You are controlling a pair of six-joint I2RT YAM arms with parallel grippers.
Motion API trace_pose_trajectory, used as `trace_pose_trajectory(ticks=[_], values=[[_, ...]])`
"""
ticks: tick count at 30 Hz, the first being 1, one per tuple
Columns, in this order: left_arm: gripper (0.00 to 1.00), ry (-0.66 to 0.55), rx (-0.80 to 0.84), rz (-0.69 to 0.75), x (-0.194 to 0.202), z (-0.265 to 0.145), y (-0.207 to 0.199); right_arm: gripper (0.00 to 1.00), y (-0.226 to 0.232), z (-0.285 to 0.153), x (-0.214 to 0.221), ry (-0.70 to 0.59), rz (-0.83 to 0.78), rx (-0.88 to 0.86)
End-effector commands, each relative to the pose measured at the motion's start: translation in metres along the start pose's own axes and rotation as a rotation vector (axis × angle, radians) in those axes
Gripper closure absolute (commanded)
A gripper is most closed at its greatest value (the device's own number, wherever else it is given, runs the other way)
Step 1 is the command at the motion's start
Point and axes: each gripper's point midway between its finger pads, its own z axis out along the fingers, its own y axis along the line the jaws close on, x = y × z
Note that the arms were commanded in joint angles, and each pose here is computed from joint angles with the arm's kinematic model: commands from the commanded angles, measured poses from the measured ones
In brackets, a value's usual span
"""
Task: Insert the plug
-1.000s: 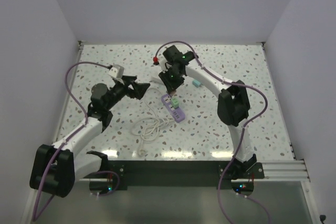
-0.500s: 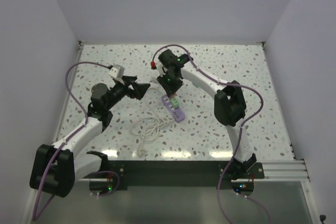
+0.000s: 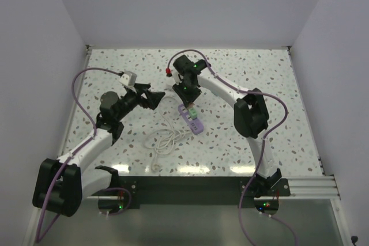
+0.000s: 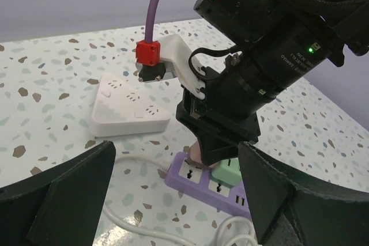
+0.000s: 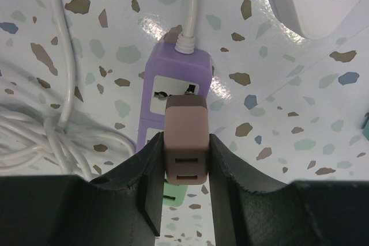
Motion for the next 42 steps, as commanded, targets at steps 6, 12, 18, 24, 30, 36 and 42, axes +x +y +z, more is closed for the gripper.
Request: trace_pose_trajectory(ticks=[6,12,18,24,30,36,42], values=[[0.07,-0.053,0.021,0.051,-0.025,0.003,-0.005,1.0,-0.003,0.009,0.004,0.026,0.014,0.043],[0.06,-0.049,0.026,0.049,-0.024,0.003,-0.005,1.0,-0.004,0.02,0.007,0.037,0.013,0.072],[0.06,-0.05,0.027,0.052,-0.024,0.003,-0.005,1.0,-0.005,0.032,0.015,0.068,0.017,0.079],[0.06,-0.047,0.032,0.048,-0.023,0.004,-0.006,1.0,-0.005,0.041,0.019,0.069,0.02,0.082],[0.06,-0.047,0.034,0.049,-0.023,0.004,-0.006,1.0,-0.005,0.049,0.02,0.075,0.019,0.085],[0.06,-0.047,0.034,0.049,-0.023,0.004,-0.006,1.0,-0.006,0.056,0.03,0.103,0.017,0.088],[0.06,-0.048,0.036,0.049,-0.023,0.004,-0.006,1.0,-0.007,0.061,0.049,0.129,0.018,0.096]])
